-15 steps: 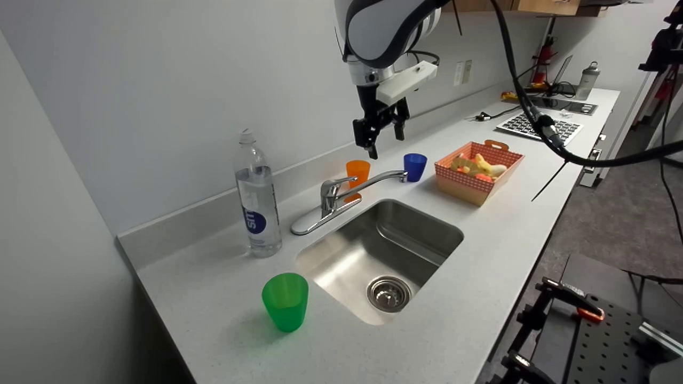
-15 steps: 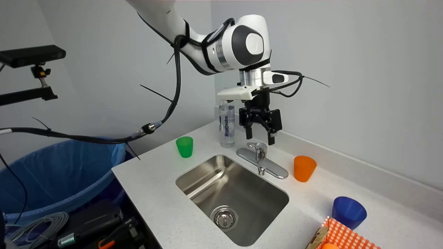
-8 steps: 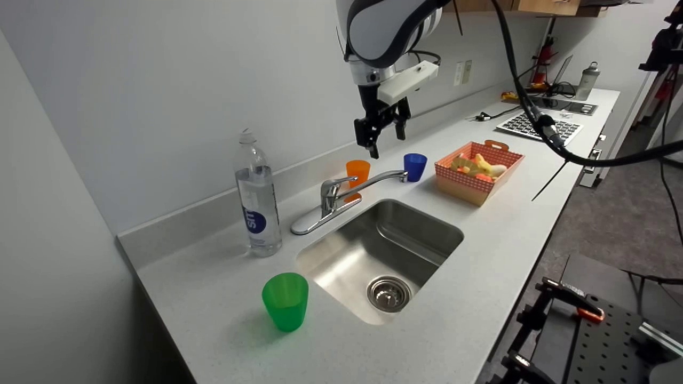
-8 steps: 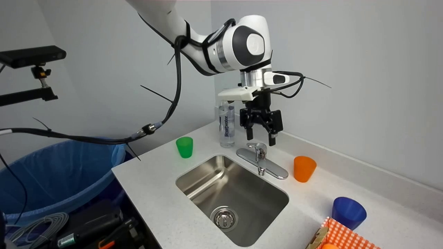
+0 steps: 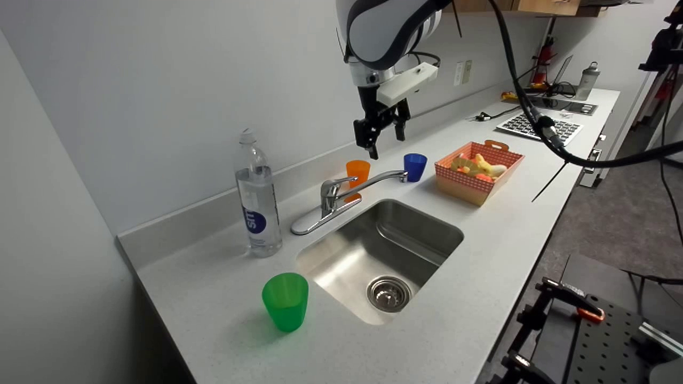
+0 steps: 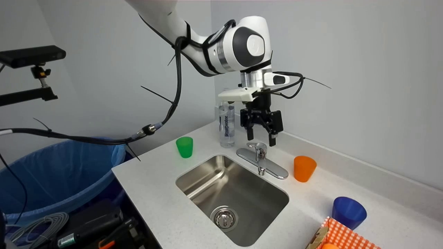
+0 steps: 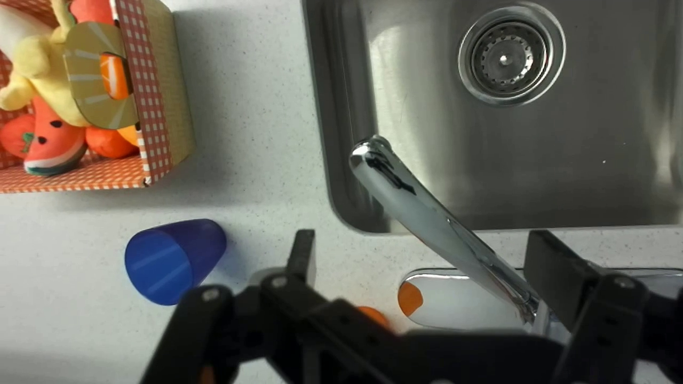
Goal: Turn the tap nozzle slightly to the left
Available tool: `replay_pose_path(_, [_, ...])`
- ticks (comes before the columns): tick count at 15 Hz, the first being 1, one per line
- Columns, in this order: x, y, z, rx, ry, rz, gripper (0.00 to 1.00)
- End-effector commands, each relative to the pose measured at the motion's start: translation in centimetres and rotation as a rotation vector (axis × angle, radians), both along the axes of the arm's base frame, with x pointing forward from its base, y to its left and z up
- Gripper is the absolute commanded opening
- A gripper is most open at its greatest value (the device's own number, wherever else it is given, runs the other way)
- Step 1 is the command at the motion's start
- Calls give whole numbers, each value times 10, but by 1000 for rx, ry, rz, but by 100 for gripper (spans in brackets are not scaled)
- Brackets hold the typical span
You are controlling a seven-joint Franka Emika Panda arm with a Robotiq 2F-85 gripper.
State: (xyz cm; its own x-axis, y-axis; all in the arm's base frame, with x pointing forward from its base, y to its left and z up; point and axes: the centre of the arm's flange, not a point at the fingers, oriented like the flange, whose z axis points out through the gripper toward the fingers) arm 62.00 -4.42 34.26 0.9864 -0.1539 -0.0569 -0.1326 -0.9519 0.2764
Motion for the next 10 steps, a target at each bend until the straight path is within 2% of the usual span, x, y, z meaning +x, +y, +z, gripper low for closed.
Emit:
replay_pose_path(1, [0, -1, 0, -49, -24, -34, 100])
replay_pose_path(6, [3, -4, 0, -83, -62, -11, 100])
replay_pose_path(7, [2, -4, 2, -53, -29, -11, 100])
replay_pose_path(10, [4, -3, 2, -46, -40, -16, 100])
